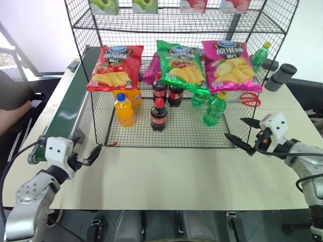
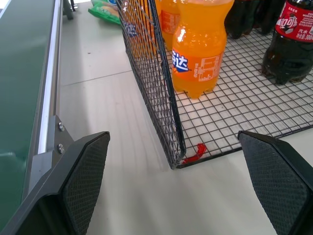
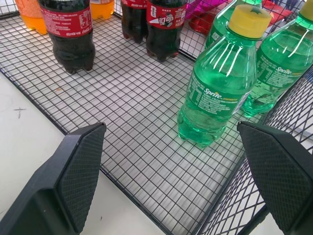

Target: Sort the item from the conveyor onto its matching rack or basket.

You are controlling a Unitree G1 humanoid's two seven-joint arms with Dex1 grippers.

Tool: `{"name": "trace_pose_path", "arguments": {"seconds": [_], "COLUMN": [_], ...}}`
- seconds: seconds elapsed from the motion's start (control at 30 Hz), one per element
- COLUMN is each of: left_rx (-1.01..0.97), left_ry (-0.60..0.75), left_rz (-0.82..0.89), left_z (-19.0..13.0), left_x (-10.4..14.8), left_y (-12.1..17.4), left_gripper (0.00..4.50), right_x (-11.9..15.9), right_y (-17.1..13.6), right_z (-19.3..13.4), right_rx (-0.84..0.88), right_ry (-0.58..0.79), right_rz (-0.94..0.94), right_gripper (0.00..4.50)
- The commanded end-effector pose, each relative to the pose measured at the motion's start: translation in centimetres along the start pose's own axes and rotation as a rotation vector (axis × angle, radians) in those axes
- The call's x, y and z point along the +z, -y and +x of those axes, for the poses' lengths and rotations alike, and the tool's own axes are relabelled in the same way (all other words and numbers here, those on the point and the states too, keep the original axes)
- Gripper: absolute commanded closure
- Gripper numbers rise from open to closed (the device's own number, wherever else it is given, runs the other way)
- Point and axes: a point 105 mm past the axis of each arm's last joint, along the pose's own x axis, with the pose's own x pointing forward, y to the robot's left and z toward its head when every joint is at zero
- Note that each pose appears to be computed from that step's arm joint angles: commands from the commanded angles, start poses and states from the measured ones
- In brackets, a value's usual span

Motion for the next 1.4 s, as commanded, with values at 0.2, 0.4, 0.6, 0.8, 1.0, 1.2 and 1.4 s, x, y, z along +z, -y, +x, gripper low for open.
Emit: {"name": "trace_pose_path", "arguments": {"seconds": [0.2,0.4,0.6,0.8,1.0,1.2,1.4], "left_rx": [0.003,0.004,0.006,0.013,0.02,0.024,0.026], "left_ry": [0.025,0.02,0.02,0.021,0.023,0.023,0.021], "left_rz": [0.033,0.034,0.037,0.039,0.04,0.039,0.038], "left_z": [-0.3,-0.5,-0.6,-0.7,-0.7,-0.9,-1.0], "left_x": [0.9,0.9,0.9,1.0,1.0,0.9,0.9], "left_y": [-0.2,-0.1,-0.2,-0.2,-0.3,-0.3,-0.2], "left_gripper": [0.0,0.0,0.0,0.0,0.0,0.0,0.0], "right_x": [0.2,-0.2,-0.7,-0.9,-1.0,-0.8,-0.8], "right_y": [0.5,0.5,0.5,0.5,0.5,0.5,0.4], "right_z": [-0.5,-0.5,-0.6,-0.5,-0.3,-0.1,0.0], "right_rx": [-0.004,0.001,0.003,0.01,0.016,0.019,0.026], "right_ry": [0.034,0.036,0.035,0.037,0.04,0.045,0.045], "right_rz": [-0.022,-0.022,-0.02,-0.019,-0.021,-0.026,-0.025], "right_gripper": [0.02,0.02,0.02,0.02,0.02,0.02,0.02]}}
